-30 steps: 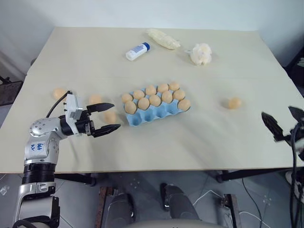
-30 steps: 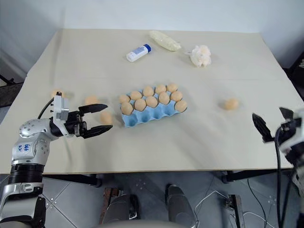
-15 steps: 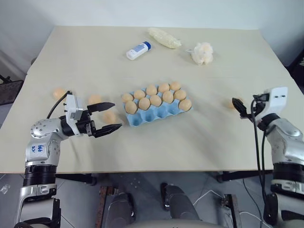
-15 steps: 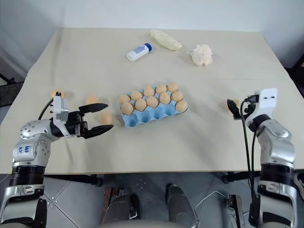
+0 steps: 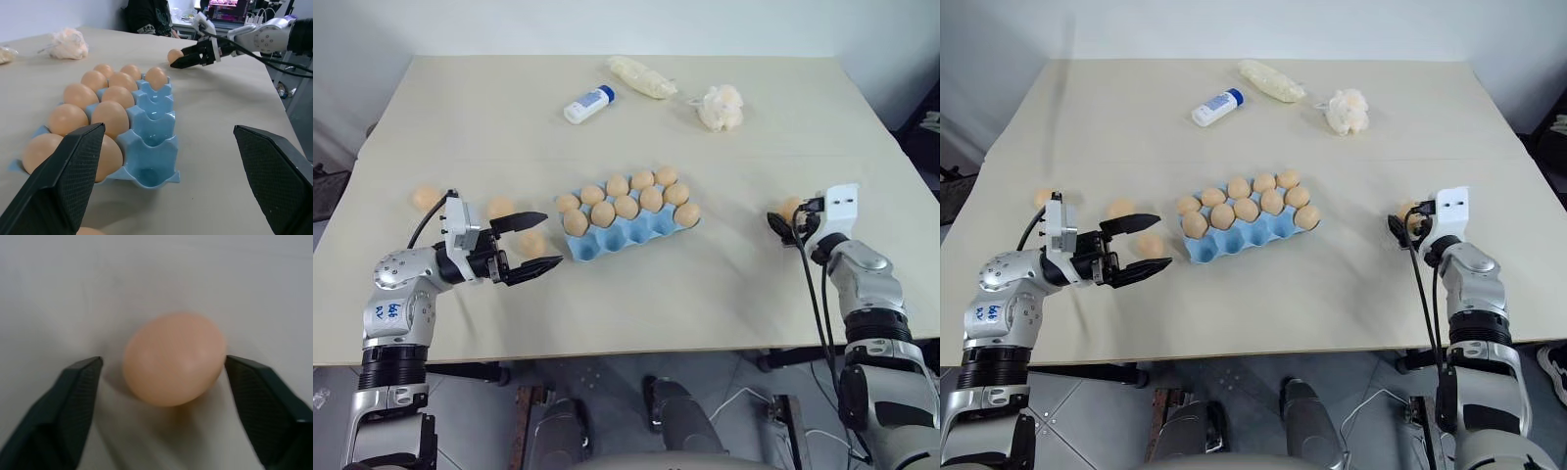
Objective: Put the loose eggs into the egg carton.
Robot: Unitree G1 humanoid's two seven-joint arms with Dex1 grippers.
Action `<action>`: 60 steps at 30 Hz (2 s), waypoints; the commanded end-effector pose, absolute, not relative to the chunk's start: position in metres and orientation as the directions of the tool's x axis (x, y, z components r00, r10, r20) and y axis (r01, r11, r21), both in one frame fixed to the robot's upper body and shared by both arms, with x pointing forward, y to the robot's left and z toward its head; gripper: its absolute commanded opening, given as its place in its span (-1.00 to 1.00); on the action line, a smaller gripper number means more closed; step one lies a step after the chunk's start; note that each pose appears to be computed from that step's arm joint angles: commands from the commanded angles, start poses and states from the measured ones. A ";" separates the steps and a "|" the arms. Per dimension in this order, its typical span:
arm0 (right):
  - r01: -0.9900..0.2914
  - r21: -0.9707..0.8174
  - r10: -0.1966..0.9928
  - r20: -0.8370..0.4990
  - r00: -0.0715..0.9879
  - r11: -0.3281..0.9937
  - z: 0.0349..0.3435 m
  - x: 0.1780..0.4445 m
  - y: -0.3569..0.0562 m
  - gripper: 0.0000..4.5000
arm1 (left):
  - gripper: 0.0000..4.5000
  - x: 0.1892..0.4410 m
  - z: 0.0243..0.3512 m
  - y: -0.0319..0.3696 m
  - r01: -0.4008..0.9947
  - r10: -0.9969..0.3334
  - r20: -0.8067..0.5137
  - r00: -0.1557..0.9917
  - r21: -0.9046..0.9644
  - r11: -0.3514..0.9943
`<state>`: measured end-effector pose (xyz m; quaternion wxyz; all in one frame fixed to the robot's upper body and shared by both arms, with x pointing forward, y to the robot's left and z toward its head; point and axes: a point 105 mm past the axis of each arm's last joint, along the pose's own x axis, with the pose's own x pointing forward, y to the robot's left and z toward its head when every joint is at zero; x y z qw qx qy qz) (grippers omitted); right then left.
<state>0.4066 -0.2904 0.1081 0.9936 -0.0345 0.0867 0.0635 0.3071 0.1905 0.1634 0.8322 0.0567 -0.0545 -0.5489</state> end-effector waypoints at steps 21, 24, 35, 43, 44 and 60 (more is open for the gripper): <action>-0.410 -0.161 0.416 0.000 0.910 0.898 0.190 0.390 -0.220 -0.51 | 1.00 0.301 0.165 0.205 0.880 -0.894 0.010 0.447 0.174 0.442; -0.516 -0.186 0.520 -0.034 0.854 0.836 0.200 0.377 -0.181 -0.51 | 1.00 0.299 0.163 0.207 0.881 -0.893 -0.007 0.451 0.166 0.444; -0.752 -0.159 0.736 -0.155 0.659 0.639 0.189 0.361 -0.085 -0.51 | 1.00 0.296 0.160 0.217 0.864 -0.872 -0.049 0.487 0.177 0.472; -0.772 -0.164 0.746 -0.199 0.636 0.614 0.175 0.369 -0.067 -0.51 | 1.00 0.292 0.161 0.219 0.851 -0.862 -0.040 0.506 0.189 0.490; -0.776 -0.166 0.749 -0.205 0.631 0.608 0.174 0.368 -0.067 -0.37 | 1.00 0.292 0.162 0.219 0.849 -0.860 -0.039 0.508 0.190 0.493; -0.778 -0.216 0.747 -0.219 0.627 0.590 0.186 0.362 -0.087 0.98 | 1.00 0.294 0.164 0.219 0.838 -0.852 -0.026 0.523 0.198 0.509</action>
